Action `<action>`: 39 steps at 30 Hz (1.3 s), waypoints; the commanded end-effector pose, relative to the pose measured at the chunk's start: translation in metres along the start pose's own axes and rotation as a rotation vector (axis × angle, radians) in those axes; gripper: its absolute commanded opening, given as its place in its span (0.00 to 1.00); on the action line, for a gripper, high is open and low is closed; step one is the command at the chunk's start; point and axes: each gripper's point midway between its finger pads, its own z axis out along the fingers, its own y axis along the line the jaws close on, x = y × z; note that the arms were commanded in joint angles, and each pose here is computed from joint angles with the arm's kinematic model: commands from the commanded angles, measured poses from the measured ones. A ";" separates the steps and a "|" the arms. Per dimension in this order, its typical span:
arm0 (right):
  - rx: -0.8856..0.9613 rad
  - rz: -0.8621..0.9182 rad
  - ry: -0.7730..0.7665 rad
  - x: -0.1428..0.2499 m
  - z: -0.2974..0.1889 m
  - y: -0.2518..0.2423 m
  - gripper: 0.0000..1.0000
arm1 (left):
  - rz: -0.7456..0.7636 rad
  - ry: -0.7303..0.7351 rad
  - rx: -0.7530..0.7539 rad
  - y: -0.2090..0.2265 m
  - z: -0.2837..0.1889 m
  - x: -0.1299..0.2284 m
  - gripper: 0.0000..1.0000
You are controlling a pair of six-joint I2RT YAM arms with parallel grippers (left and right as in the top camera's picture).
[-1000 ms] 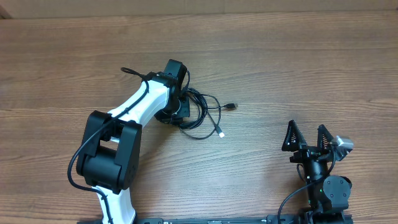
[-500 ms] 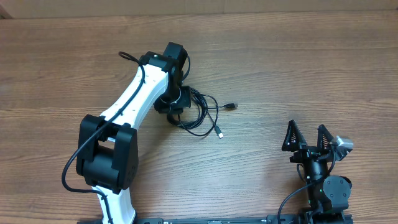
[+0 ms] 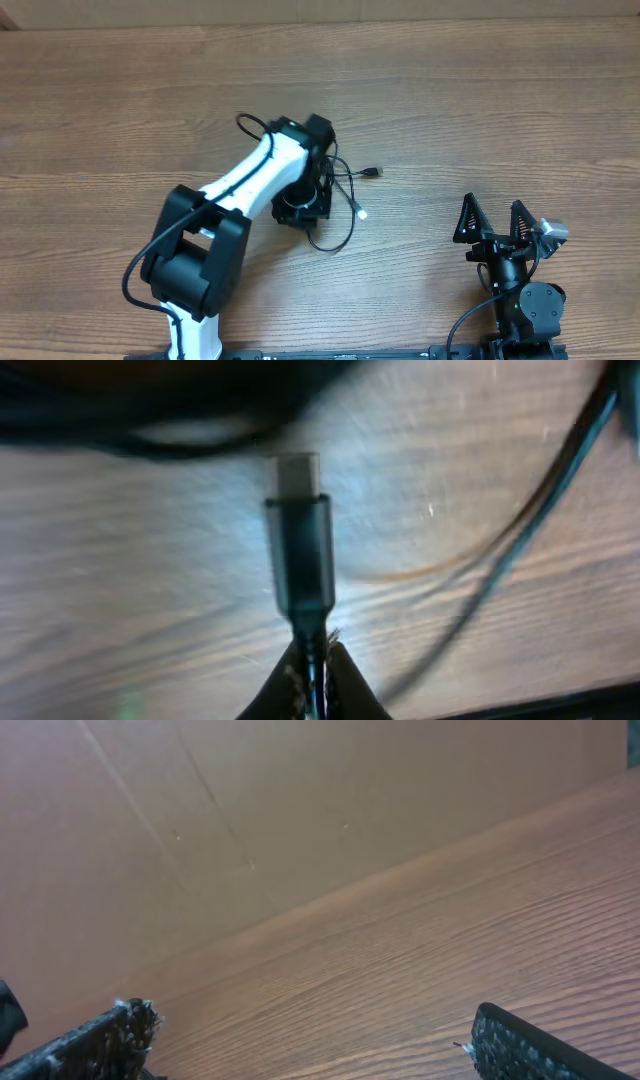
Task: Untangle cables
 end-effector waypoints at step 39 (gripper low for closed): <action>0.004 0.003 0.001 0.002 0.000 -0.002 1.00 | -0.158 -0.306 0.147 0.069 -0.093 -0.094 1.00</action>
